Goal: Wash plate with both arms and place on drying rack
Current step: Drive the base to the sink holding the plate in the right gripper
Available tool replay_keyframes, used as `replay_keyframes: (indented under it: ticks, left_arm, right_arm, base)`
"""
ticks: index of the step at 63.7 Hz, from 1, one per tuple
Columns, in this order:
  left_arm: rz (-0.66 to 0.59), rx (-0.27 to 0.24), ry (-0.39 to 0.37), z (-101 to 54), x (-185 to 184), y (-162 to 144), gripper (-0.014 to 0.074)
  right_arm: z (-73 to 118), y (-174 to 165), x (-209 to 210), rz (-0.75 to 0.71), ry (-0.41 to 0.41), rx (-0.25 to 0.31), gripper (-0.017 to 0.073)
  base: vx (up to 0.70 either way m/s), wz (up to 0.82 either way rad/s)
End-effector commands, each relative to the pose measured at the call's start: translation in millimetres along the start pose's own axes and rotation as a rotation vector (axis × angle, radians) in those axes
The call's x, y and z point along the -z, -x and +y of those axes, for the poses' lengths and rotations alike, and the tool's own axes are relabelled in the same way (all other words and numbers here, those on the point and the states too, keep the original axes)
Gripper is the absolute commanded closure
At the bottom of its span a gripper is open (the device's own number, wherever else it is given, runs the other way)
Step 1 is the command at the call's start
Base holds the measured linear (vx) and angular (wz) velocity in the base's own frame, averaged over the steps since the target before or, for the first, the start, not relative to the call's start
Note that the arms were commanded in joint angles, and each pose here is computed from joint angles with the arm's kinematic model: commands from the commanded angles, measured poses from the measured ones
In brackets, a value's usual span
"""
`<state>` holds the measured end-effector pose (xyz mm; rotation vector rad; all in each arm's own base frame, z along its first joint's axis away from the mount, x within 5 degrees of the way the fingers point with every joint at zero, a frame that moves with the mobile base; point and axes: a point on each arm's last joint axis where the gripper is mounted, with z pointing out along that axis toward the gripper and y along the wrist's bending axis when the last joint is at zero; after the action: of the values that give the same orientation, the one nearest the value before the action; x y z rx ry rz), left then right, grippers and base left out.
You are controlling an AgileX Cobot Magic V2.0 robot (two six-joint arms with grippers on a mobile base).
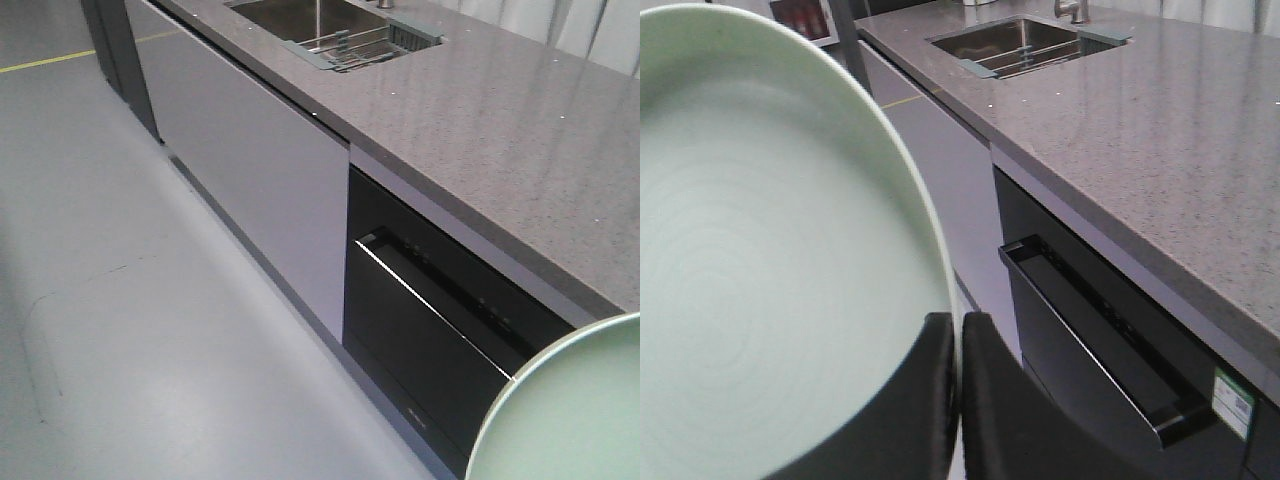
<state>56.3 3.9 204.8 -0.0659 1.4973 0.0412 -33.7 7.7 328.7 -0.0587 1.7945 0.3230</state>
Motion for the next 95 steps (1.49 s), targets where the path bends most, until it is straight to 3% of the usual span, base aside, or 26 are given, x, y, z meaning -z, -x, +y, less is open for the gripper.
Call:
replay_keyframes:
  ticks: [1,95]
  left_arm:
    - [-0.066,0.013,-0.016,-1.2,1.0,1.7,0.0599]
    - [-0.066,0.013,-0.016,-1.2,1.0,1.7,0.0599]
  right_arm:
    - [2.3,12.3,4.6,-0.102,0.010,0.000,0.0561]
    - [2.3,12.3,4.6,-0.102,0.010,0.000,0.0561]
  base:
    - [-0.04,0.41]
    - [0.06,0.47]
